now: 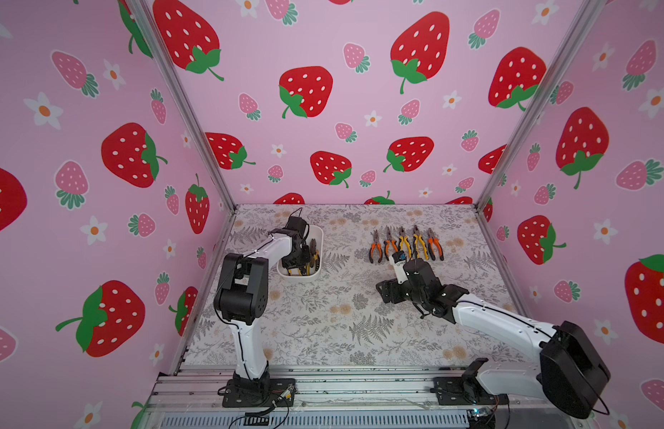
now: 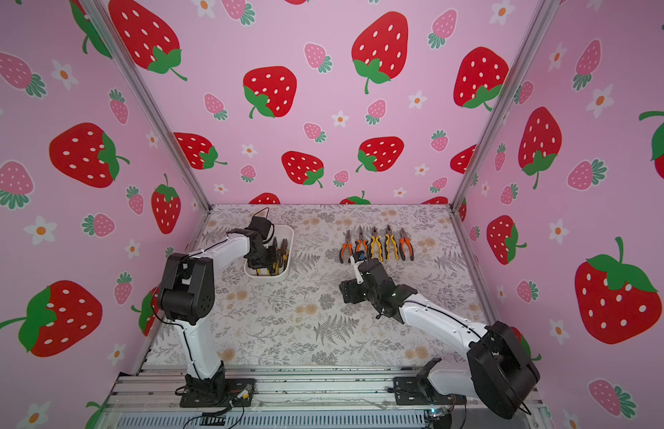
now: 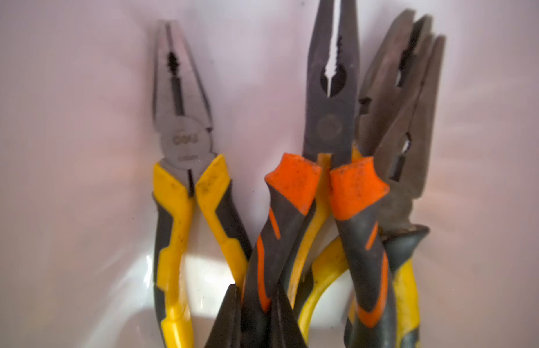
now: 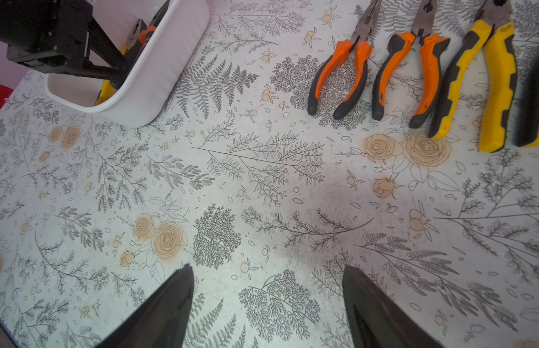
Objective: Take the pliers out of the storage box
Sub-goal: Pick up the pliers from the storage box.
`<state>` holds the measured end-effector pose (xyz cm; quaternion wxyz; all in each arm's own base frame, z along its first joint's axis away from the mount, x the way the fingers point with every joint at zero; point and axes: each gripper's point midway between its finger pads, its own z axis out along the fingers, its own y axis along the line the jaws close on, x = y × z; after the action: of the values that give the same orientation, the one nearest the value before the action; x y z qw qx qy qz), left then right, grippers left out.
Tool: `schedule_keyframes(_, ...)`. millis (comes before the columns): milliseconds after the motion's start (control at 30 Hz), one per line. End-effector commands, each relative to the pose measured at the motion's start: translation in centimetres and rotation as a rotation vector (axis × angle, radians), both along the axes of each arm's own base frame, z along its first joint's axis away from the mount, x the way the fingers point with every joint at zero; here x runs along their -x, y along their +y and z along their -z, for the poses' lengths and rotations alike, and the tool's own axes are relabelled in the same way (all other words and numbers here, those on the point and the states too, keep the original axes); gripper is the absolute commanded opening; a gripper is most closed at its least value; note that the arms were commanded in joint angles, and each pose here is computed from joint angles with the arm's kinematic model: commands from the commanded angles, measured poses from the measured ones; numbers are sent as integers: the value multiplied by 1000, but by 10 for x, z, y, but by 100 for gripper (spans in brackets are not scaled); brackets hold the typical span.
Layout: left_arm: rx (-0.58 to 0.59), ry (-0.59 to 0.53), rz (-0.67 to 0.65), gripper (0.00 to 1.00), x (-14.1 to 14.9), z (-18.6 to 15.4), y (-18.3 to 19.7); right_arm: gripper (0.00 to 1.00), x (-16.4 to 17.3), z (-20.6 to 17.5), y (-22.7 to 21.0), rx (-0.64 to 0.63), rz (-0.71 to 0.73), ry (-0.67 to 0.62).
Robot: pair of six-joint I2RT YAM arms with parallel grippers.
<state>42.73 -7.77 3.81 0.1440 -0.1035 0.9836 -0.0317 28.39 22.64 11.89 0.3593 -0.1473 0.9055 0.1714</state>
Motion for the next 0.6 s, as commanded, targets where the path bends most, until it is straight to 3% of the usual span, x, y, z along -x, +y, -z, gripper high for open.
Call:
schedule_keyframes(0, -17, 63, -3, 7, 13, 14, 4, 85, -4, -8, 2, -1, 11, -10)
schedule_keyframes(133, -25, 47, -8, 0, 13, 7, 6, 85, -4, -7, 1, 2, 12, -7)
schedule_keyframes(567, -105, -150, -14, 0, 27, -71, 18, 81, -8, -5, 0, 20, 26, 5)
